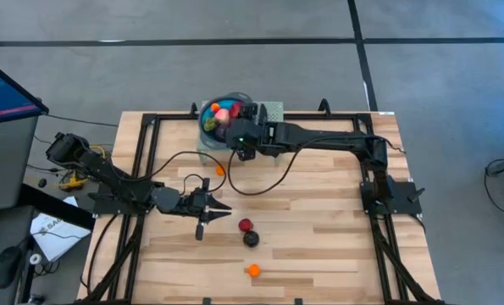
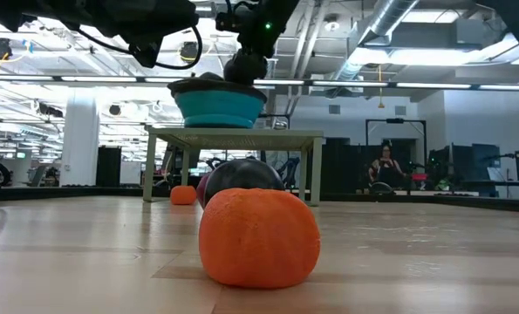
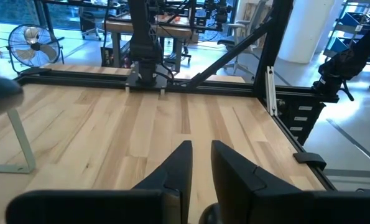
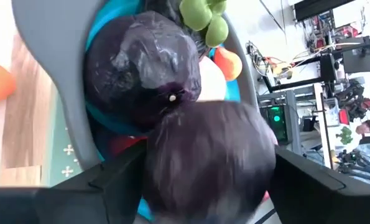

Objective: Pick & Place Fruit
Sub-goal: Put the purple plum into the blue strainer bowl, then put the orange into the blue strainer bowl

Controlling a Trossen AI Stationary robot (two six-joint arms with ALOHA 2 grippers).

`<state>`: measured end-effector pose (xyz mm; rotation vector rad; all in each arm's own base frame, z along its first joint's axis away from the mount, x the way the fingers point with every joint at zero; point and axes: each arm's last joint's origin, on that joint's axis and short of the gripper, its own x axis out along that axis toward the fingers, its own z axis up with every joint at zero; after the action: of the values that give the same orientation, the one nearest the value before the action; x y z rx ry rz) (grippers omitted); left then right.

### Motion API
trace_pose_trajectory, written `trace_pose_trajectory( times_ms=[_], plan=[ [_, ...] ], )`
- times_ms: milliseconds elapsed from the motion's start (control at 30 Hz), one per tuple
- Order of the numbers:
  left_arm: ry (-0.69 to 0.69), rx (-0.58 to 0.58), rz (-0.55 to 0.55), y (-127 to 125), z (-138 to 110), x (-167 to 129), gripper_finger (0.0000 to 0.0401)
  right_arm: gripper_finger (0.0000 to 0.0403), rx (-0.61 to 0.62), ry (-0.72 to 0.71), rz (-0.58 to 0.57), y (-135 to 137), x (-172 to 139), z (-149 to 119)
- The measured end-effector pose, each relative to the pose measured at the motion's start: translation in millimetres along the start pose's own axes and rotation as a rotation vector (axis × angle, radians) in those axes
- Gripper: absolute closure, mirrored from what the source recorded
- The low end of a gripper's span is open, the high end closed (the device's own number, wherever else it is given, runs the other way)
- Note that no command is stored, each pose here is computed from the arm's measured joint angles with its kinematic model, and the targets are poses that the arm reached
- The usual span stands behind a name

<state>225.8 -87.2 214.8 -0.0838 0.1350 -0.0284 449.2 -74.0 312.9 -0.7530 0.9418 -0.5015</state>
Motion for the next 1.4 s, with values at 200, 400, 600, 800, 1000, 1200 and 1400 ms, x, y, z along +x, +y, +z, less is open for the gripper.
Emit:
trace_pose_trajectory(
  times_ms=[200, 400, 600, 800, 1000, 1200, 1400],
  plan=[
    [0.000, 0.000, -0.001, 0, 0, 0, 0.0348, 0.0095, -0.072, -0.007, 0.002, 1, -4, 2],
    [0.000, 0.000, -0.001, 0, 0, 0, 0.0348, 0.0092, -0.141, -0.020, 0.009, 4, -12, 4],
    [0.000, 0.000, -0.001, 0, 0, 0, 0.0348, 0.0092, -0.164, -0.031, 0.010, 2, -18, 5],
    [0.000, 0.000, -0.001, 0, 0, 0, 0.0348, 0.0092, -0.164, -0.059, 0.046, -1, -21, 7],
    [0.001, 0.000, -0.004, 0, 0, 0, 0.0348, 0.0092, -0.165, -0.097, 0.075, -4, -29, 12],
    [0.001, 0.000, -0.004, 0, 0, 0, 0.0348, 0.0095, -0.196, -0.139, 0.170, -12, -56, 19],
    [0.001, 0.000, -0.003, 0, 0, 0, 0.0348, 0.0149, -0.125, -0.023, 0.303, -31, -65, 0]
  ],
)
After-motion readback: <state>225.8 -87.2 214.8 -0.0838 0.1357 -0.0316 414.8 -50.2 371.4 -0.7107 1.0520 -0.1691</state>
